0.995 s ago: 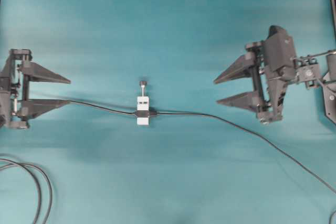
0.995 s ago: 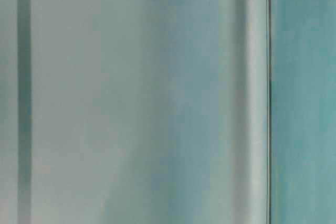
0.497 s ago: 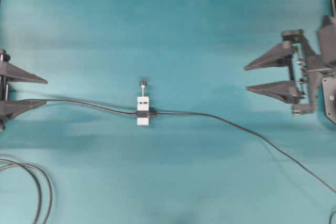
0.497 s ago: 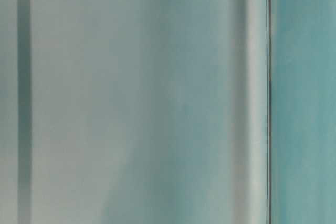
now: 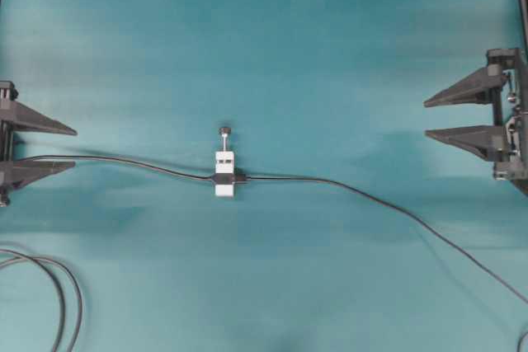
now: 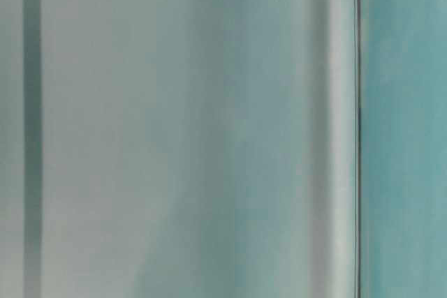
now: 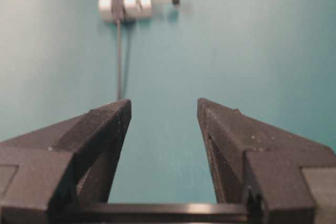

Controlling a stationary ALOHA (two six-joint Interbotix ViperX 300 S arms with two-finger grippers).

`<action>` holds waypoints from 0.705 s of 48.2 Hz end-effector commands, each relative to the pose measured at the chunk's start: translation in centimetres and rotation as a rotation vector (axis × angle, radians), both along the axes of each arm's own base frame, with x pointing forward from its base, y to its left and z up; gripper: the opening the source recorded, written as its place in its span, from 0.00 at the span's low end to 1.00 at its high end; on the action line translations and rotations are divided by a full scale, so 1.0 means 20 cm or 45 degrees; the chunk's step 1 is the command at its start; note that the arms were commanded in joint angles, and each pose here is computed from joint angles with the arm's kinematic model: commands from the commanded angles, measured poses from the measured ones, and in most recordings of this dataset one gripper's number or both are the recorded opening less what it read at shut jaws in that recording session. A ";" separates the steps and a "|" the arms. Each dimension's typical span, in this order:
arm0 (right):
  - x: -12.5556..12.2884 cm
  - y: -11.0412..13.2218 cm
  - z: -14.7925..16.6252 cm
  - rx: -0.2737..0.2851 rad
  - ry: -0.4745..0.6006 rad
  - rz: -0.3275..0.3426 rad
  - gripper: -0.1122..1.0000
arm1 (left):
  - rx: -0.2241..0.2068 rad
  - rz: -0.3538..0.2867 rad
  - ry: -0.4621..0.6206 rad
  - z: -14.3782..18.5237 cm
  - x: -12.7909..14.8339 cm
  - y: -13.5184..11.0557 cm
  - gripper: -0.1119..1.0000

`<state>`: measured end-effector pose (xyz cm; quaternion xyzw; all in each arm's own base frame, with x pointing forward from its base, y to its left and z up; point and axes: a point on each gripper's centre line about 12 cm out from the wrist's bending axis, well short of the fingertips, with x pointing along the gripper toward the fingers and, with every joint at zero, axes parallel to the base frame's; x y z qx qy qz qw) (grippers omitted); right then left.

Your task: Insert the USB cable into the female connector supported by the left arm.

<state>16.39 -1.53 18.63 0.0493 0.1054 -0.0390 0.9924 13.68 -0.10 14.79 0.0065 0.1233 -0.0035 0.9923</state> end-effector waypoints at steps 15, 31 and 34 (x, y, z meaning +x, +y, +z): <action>-0.01 0.01 0.08 -0.013 -0.110 0.011 0.64 | 0.005 0.001 -0.150 0.13 0.04 0.00 0.68; 0.00 0.00 0.14 -0.016 -0.170 0.012 0.64 | 0.006 0.004 -0.121 0.08 0.03 0.00 0.68; -0.01 0.00 0.10 -0.011 -0.138 0.008 0.64 | 0.004 0.004 -0.094 0.06 0.02 0.00 0.68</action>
